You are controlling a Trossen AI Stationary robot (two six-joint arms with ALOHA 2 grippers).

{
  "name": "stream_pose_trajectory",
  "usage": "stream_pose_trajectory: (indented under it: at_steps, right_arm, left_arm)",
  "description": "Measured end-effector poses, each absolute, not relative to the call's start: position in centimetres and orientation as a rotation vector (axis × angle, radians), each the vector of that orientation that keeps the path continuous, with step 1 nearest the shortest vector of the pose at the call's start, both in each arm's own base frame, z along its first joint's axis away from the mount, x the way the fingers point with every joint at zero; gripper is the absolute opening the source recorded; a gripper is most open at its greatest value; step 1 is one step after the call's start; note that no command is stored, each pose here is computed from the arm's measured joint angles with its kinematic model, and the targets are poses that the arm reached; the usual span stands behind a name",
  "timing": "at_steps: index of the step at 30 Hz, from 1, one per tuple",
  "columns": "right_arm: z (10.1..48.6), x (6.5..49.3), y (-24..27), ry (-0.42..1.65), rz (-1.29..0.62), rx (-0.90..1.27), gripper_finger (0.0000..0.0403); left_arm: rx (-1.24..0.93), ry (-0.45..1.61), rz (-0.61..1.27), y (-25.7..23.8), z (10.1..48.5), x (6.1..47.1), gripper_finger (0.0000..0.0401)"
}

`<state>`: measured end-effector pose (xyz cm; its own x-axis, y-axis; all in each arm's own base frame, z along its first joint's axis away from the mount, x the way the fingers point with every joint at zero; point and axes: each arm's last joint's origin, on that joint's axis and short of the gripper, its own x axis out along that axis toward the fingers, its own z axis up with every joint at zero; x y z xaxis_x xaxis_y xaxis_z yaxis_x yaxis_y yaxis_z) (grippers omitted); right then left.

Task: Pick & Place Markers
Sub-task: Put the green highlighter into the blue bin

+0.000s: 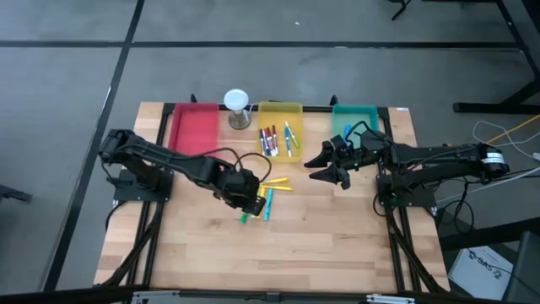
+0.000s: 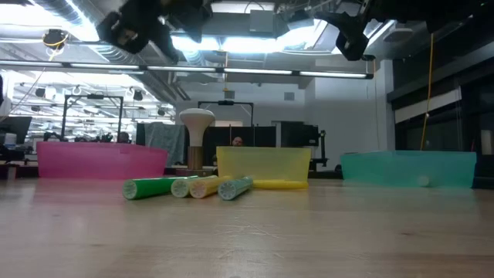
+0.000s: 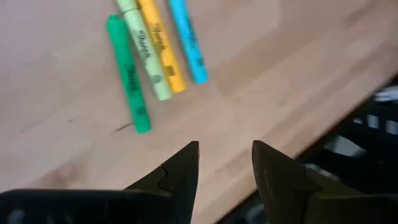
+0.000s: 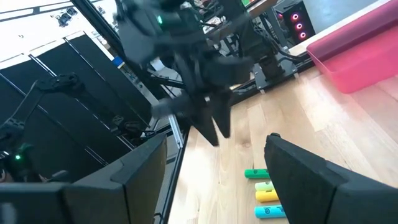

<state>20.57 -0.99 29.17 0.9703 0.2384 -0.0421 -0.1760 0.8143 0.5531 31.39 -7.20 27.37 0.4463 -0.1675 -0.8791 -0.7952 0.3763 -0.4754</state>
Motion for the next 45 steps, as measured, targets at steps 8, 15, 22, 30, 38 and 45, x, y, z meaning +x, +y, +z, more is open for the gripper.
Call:
stream_pose_trajectory:
  at_steps: [8,15,22,30,38,45]
  right_arm:
    - [29.1,20.6,-1.0,0.114,0.221,0.579,0.0263]
    - [29.1,20.6,-1.0,0.117,0.22,0.58,0.0263]
    - [29.1,20.6,-1.0,0.117,0.22,0.577,0.0263]
    - [29.0,20.6,-1.0,0.125,0.217,0.585,0.0263]
    - [29.0,20.6,-1.0,0.125,0.217,0.584,0.0263]
    - [29.0,20.6,-1.0,0.125,0.217,0.582,0.0263]
  left_arm:
    - [-1.066,1.209,0.657,-7.5,23.2,32.6,0.0143]
    - [-0.989,1.271,0.665,-7.7,20.9,33.5,0.0143]
    - [-0.904,1.337,0.629,-7.6,19.2,34.0,0.0143]
    - [-0.898,1.322,0.716,-6.7,18.2,34.4,0.0143]
    - [-0.894,1.288,0.761,-5.2,18.2,34.6,0.0143]
    - [-0.892,1.29,0.74,-5.0,18.2,34.8,0.0143]
